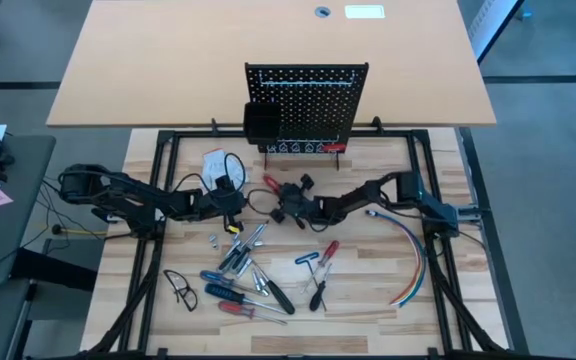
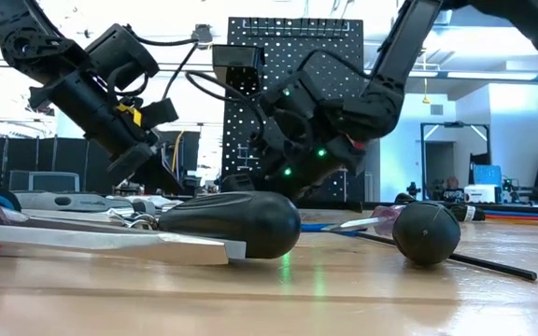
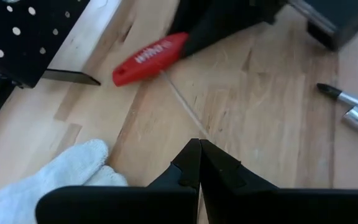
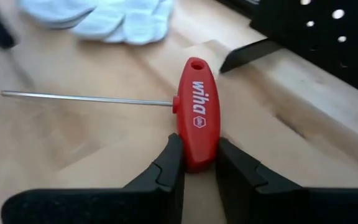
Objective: Hang tools onto peg board
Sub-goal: Hang the red allen wrench on the pegboard
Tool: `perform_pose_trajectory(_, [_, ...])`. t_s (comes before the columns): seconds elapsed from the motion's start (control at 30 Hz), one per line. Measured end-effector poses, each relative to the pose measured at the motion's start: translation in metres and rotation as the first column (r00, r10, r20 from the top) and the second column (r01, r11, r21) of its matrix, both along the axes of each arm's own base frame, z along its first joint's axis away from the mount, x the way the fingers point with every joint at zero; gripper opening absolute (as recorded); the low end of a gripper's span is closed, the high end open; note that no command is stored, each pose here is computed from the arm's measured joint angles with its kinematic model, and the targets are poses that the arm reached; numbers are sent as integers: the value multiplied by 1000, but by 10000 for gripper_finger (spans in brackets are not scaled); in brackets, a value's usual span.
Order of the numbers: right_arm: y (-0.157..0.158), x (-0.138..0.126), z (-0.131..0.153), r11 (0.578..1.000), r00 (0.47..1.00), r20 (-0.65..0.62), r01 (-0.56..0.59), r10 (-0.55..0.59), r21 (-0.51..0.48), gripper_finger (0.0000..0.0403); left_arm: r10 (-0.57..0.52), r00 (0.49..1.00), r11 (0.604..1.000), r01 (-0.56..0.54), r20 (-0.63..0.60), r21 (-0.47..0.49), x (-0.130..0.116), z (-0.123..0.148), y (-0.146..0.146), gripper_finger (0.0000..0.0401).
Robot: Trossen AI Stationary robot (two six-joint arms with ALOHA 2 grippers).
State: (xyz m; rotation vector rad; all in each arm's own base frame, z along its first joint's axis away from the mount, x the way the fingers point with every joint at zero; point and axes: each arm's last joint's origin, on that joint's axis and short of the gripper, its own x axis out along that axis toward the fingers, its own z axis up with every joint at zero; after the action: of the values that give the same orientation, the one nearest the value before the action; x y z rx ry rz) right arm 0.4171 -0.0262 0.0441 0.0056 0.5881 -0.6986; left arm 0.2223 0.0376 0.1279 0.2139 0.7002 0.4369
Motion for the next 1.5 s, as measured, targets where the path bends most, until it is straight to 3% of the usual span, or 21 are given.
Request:
perform_pose_trajectory(0.3, [33, -13, 32, 998, 989, -144, -28, 19, -59, 76, 2, 1000, 1000, -2, 11, -3, 1, 1, 0, 0])
perform_pose_trajectory(0.47, [57, -31, 59, 980, 967, -253, -14, -37, -197, 75, 2, 1000, 1000, -2, 11, -3, 1, 1, 0, 0])
perform_pose_trajectory(0.63, [82, -56, 103, 916, 954, -252, 52, -163, -399, 75, 5, 1000, 1000, -5, 11, -6, 0, 1, 0, 0])
perform_pose_trajectory(0.9, [97, -96, 164, 775, 929, -270, 28, -253, -631, 75, 6, 1000, 1000, -6, 14, -7, 1, 1, 0, 0])
perform_pose_trajectory(1.03, [87, -105, 184, 630, 858, -351, -41, -375, -775, 75, 6, 1000, 1000, -6, 13, -7, 0, 1, 0, 0])
perform_pose_trajectory(1.1, [79, -106, 190, 595, 798, -433, -119, -419, -795, 75, 6, 1000, 1000, -6, 13, -7, 0, 1, 0, 0])
perform_pose_trajectory(1.3, [43, -106, 188, 573, 607, -594, -262, -528, -777, 71, 6, 1000, 1000, -5, 15, -7, 1, 1, 0, 0])
perform_pose_trajectory(1.4, [26, -110, 186, 584, 567, -604, -246, -560, -773, 64, 5, 1000, 1000, -5, 15, -7, 1, 1, 0, 0])
perform_pose_trajectory(1.5, [13, -113, 185, 597, 581, -569, -171, -581, -784, 57, 5, 1000, 1000, -5, 15, -7, 1, 1, 0, 0])
